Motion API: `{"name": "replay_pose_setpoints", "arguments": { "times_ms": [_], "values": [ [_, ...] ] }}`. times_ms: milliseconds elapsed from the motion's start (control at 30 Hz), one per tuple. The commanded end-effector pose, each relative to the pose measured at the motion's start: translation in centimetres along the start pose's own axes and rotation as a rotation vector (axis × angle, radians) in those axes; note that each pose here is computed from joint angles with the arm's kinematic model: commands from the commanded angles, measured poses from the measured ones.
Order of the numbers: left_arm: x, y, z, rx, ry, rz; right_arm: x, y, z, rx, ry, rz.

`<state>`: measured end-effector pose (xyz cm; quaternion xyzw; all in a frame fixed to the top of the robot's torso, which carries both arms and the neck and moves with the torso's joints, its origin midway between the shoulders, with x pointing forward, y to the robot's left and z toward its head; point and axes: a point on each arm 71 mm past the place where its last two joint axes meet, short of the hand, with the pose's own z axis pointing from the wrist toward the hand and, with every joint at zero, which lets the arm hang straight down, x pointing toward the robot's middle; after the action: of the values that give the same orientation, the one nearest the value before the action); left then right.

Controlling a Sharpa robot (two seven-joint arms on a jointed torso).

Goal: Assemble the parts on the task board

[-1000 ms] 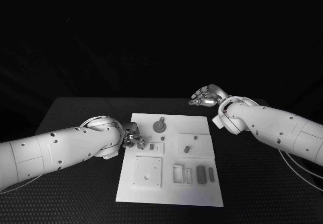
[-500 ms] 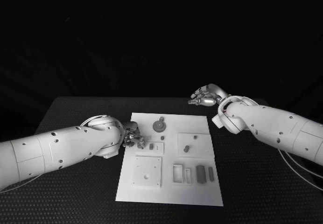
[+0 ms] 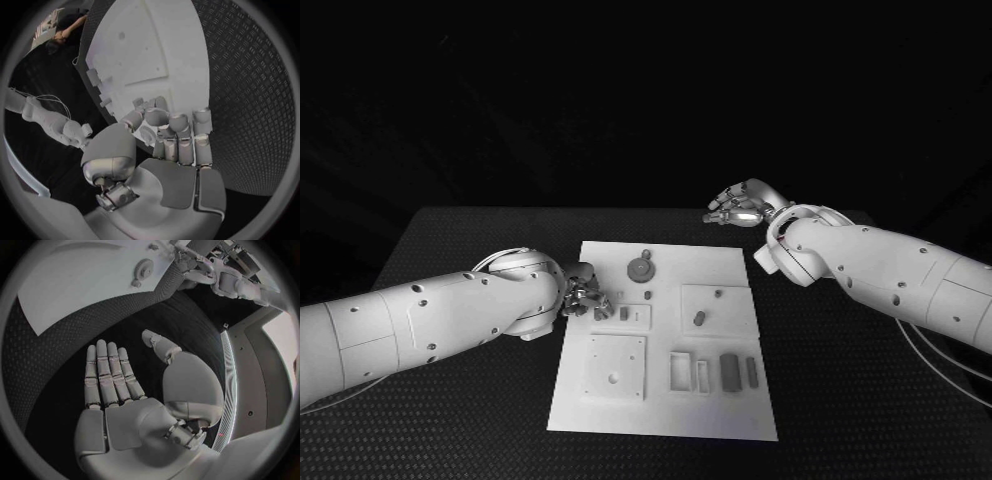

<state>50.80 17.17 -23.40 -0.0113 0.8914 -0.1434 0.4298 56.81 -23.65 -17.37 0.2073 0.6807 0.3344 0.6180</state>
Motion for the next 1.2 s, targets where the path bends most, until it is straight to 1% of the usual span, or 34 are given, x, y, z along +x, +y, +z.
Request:
{"name": "replay_pose_setpoints", "arguments": {
  "times_ms": [33, 867, 1200],
  "values": [
    [1.01, -0.05, 0.15, -0.006, 0.056, 0.021, 0.11, 0.12, -0.02, -0.012, 0.011, 0.0],
    [0.69, 0.51, 0.23, -0.023, 0.038, 0.023, 0.21, 0.06, 0.01, -0.01, 0.013, 0.001],
    [0.67, 0.34, 0.39, -0.022, 0.045, 0.027, 0.3, 0.15, 0.03, -0.012, 0.015, 0.002]
  ]
}}
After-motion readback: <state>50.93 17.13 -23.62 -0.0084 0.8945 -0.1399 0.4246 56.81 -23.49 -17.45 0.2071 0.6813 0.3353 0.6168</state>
